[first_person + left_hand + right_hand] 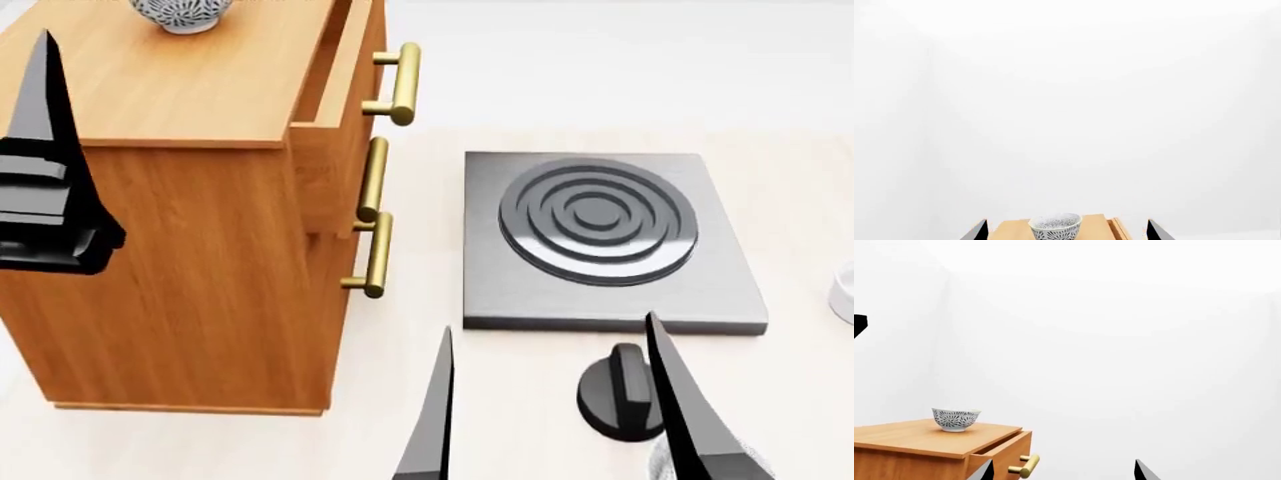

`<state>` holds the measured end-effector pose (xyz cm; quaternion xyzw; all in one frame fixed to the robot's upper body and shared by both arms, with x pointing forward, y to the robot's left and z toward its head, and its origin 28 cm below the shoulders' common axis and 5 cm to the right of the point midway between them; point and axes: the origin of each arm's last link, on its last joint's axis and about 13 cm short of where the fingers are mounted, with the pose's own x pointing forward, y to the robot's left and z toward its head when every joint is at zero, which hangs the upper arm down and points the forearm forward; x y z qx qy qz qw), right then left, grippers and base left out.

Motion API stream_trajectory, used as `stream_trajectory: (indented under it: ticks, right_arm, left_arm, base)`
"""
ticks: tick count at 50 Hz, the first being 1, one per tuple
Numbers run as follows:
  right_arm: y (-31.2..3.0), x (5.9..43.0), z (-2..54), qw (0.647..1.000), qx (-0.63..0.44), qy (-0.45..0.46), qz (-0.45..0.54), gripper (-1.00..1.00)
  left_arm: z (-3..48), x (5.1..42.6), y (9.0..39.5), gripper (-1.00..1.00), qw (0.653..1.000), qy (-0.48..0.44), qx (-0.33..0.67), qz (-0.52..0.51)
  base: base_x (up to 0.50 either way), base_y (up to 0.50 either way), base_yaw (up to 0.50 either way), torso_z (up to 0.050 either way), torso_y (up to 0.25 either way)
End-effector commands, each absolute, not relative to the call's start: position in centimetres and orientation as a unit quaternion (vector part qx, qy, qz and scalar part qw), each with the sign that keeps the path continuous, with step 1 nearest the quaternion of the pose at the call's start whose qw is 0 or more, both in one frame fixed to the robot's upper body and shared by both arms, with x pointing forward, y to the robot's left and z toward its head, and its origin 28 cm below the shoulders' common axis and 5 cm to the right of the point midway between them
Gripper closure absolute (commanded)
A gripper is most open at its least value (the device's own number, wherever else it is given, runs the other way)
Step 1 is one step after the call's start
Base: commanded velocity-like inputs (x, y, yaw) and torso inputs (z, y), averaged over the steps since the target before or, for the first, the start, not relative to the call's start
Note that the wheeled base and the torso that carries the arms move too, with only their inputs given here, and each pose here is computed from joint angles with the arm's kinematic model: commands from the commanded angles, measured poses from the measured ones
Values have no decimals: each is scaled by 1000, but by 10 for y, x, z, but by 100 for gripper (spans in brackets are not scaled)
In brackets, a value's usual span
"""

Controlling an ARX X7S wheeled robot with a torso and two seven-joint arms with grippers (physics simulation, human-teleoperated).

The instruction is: Pick the akita bowl on the wooden cabinet and place it on the plate.

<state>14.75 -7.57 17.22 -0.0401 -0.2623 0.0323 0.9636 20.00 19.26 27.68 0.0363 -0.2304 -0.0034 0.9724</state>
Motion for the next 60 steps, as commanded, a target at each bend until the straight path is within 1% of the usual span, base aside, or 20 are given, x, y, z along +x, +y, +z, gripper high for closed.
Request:
stream_trajectory:
  ticks: [1,4,29,44,48,55,60]
  right_arm:
    - [-76,146,173,963,-39,-264,33,-100]
    - [-76,146,173,963,-40,-266,33,-100]
    - [-76,146,173,963,-42,-266,28,-100]
    - [-76,147,173,963,-43,-266,30,-100]
    - [-76,146,173,962,-44,-266,29,-100]
    - [-75,147,172,963,-41,-266,33,-100]
    - [-75,146,173,962,-42,-268,35,-100]
  left_arm:
    - [305,207,186,-100,967,-244,73,-19]
    - [309,211,185,-100,967,-242,74,-17]
    - [309,205,183,-100,965,-247,84,-18]
    - [310,208,182,-100,965,-246,87,-21]
    - [318,210,180,-100,965,-247,89,-27]
    - [346,227,172,-100,966,-236,82,-64]
    - [360,239,168,-100,965,-231,94,-81]
  base:
    - [78,0,0,0,0]
    - [141,0,0,0,0]
    - [288,0,0,0,1]
    - [23,0,0,0,0]
    - [0,0,0,0,0]
    - [0,0,0,0,0]
    - [0,0,0,0,0]
